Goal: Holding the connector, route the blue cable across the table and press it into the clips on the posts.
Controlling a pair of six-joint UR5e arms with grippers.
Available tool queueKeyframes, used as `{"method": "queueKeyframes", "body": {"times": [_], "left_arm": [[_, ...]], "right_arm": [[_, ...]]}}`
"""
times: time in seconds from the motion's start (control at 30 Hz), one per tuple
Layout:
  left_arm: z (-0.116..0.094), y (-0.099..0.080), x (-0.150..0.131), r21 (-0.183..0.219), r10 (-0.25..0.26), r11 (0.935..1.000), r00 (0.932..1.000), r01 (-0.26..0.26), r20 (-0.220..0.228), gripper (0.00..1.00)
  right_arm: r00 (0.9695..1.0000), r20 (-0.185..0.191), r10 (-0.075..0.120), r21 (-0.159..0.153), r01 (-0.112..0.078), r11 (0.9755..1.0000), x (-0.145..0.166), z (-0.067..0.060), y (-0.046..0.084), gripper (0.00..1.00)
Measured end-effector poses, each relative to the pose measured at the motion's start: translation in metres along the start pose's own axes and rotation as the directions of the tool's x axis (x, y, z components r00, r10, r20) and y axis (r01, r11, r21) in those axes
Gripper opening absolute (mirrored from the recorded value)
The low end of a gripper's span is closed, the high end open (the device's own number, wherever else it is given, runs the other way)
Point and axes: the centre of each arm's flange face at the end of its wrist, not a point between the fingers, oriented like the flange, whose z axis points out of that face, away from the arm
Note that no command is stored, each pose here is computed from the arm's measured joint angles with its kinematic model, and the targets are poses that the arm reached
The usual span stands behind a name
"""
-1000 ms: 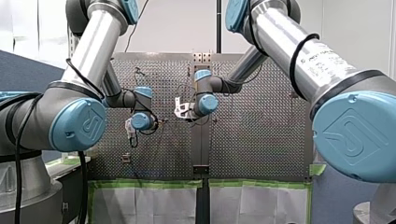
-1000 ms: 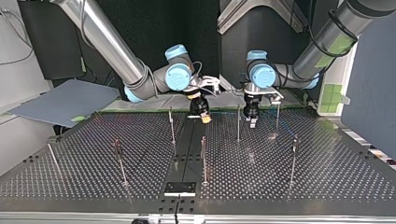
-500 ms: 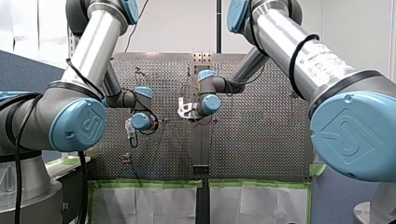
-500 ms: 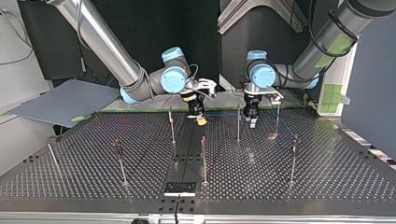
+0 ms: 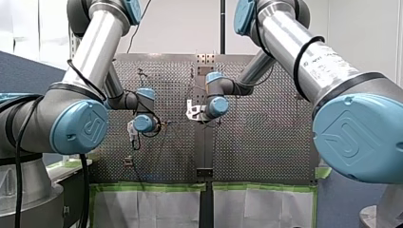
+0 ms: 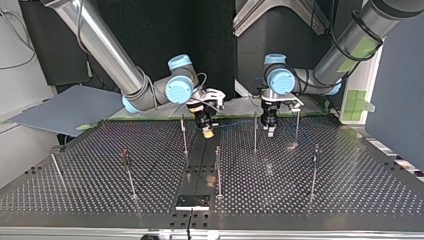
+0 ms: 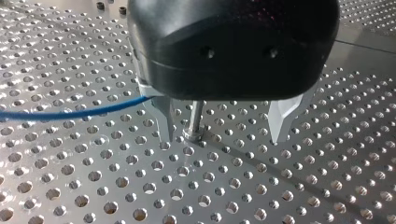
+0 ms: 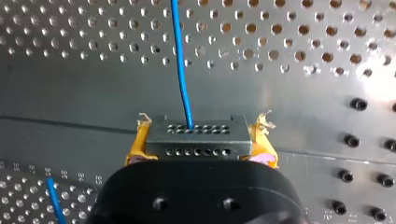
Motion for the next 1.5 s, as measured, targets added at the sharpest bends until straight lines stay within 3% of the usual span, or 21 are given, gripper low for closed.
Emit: {"method": "queueKeyframes", "body": {"times": [1.5], "left_arm": [[0.0001,0.0003,-0.0001,-0.001,0.0,1.0,1.0,0.0,0.0,1.0]], "right_arm": [[1.0,-0.001,0.001,-0.006,-0.001,1.0,0.0001,0.0009,0.0037,0.0]]}}
